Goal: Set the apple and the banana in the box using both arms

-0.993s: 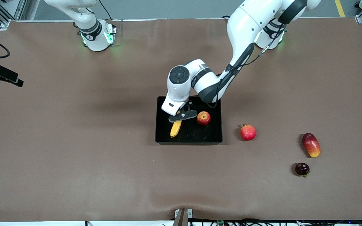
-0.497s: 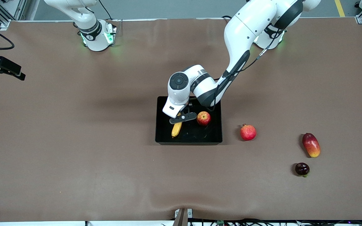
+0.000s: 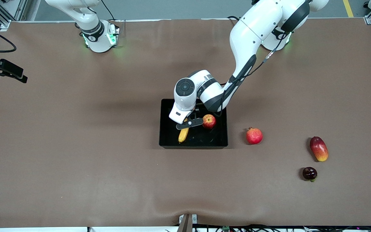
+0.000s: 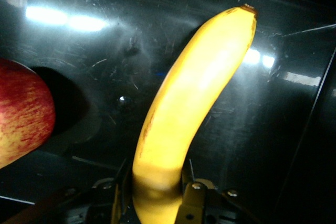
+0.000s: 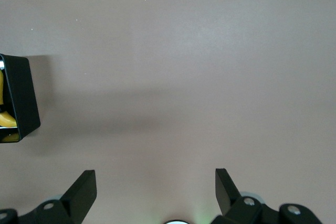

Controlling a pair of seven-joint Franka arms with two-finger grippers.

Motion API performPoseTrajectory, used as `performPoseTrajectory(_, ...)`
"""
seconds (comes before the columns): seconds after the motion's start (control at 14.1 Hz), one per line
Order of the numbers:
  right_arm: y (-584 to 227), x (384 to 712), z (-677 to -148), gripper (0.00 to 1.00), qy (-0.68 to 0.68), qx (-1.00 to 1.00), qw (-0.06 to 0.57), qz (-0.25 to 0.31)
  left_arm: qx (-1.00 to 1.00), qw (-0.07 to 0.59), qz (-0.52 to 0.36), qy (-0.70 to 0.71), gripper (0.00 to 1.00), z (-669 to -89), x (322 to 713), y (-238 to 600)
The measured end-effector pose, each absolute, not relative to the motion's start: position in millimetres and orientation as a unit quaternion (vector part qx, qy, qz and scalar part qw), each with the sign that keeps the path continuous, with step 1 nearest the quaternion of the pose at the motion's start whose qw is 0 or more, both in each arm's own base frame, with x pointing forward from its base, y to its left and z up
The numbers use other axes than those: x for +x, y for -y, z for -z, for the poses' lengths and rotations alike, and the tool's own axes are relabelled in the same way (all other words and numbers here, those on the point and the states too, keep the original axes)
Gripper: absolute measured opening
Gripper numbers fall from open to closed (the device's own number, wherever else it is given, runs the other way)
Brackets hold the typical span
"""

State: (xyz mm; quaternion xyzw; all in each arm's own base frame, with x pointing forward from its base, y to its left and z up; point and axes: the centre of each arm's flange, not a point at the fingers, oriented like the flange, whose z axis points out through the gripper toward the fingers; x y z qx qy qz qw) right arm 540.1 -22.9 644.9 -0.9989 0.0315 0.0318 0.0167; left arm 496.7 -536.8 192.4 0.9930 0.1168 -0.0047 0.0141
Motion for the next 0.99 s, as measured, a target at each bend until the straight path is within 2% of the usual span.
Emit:
performPoseTrajectory(0.28, 22.6, 540.5, -645.2, 1.0, -0.031, -0.999, 0.017, -0.03, 0.992, 0.028, -0.009, -0.124, 0.86, -213.3, 510.2, 536.3)
performPoseTrajectory(0.43, 22.4, 540.7, -645.3, 1.0, -0.031, -0.999, 0.017, -0.03, 0.99, 0.033, -0.022, -0.134, 1.0, -246.0, 525.9, 527.5)
performPoseTrajectory(0.99, 22.1, 541.5, -646.5, 1.0, -0.031, -0.999, 0.016, -0.025, 0.983, -0.005, -0.039, -0.178, 1.0, -430.3, 597.4, 388.2)
